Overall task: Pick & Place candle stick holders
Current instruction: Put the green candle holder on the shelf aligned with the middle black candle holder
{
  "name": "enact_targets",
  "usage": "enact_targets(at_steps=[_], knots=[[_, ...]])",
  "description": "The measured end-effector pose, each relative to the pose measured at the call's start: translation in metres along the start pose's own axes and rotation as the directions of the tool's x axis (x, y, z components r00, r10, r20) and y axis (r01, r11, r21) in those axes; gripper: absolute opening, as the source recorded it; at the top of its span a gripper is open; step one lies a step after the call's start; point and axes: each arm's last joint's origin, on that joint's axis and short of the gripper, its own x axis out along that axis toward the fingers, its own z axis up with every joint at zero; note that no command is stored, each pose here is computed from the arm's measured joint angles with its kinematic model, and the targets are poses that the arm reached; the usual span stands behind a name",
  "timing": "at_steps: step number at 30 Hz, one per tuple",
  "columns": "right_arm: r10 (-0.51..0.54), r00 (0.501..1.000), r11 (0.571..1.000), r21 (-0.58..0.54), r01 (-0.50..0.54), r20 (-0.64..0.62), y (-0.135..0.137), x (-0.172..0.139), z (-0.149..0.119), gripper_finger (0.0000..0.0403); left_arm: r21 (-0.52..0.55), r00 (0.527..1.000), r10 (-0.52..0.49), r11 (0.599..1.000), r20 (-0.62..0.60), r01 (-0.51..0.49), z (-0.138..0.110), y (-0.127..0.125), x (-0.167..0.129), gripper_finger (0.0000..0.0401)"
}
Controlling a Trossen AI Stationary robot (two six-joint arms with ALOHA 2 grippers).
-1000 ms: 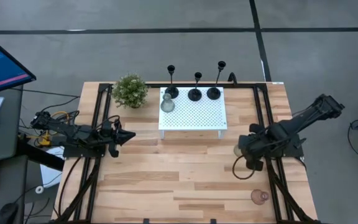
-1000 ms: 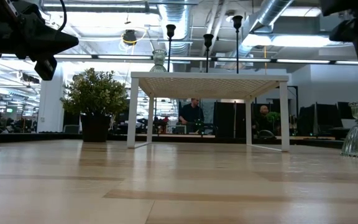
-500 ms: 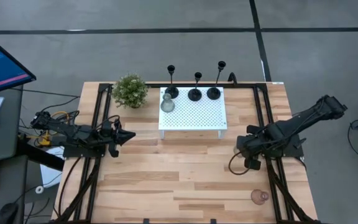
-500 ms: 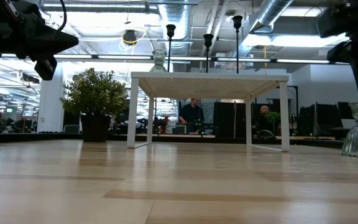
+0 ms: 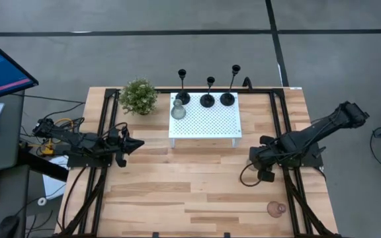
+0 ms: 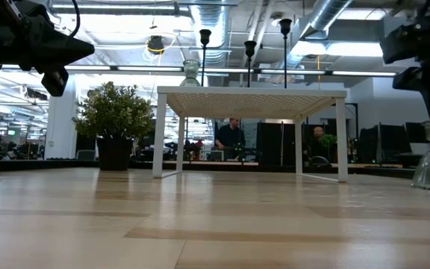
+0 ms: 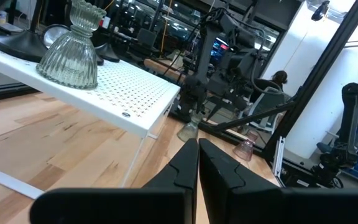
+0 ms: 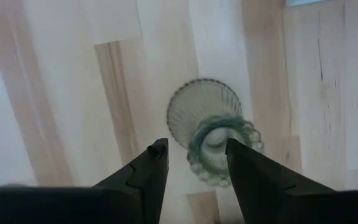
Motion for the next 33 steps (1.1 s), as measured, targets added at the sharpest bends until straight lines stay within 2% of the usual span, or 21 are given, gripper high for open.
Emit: enact_targets(at_steps=[8, 13, 17, 24, 33], knots=[[0.005, 1.0, 0.999, 0.033, -0.004, -0.02, -0.006, 0.013, -0.002, 0.0076, 0.0, 1.0, 0.0, 1.0, 0.0, 0.0, 0.0, 0.0, 0.0, 0.0012], [0.004, 1.0, 1.0, 0.03, -0.003, -0.023, -0.008, 0.015, -0.003, 0.0054, 0.0, 1.0, 0.0, 1.0, 0.0, 0.0, 0.0, 0.0, 0.0, 0.0012], [-0.004, 1.0, 1.0, 0.031, 0.005, -0.026, -0.008, 0.015, -0.003, 0.002, 0.0, 1.0, 0.0, 1.0, 0.0, 0.0, 0.0, 0.0, 0.0, 0.0012], [-0.007, 1.0, 0.999, 0.043, 0.008, -0.027, -0.008, 0.007, -0.002, 0.0019, 0.0, 1.0, 0.0, 1.0, 0.0, 0.0, 0.0, 0.0, 0.0, 0.0012], [-0.009, 1.0, 0.998, 0.061, 0.008, 0.01, -0.011, -0.043, 0.013, 0.0005, 0.0, 1.0, 0.0, 1.0, 0.0, 0.0, 0.0, 0.0, 0.0, 0.0012]])
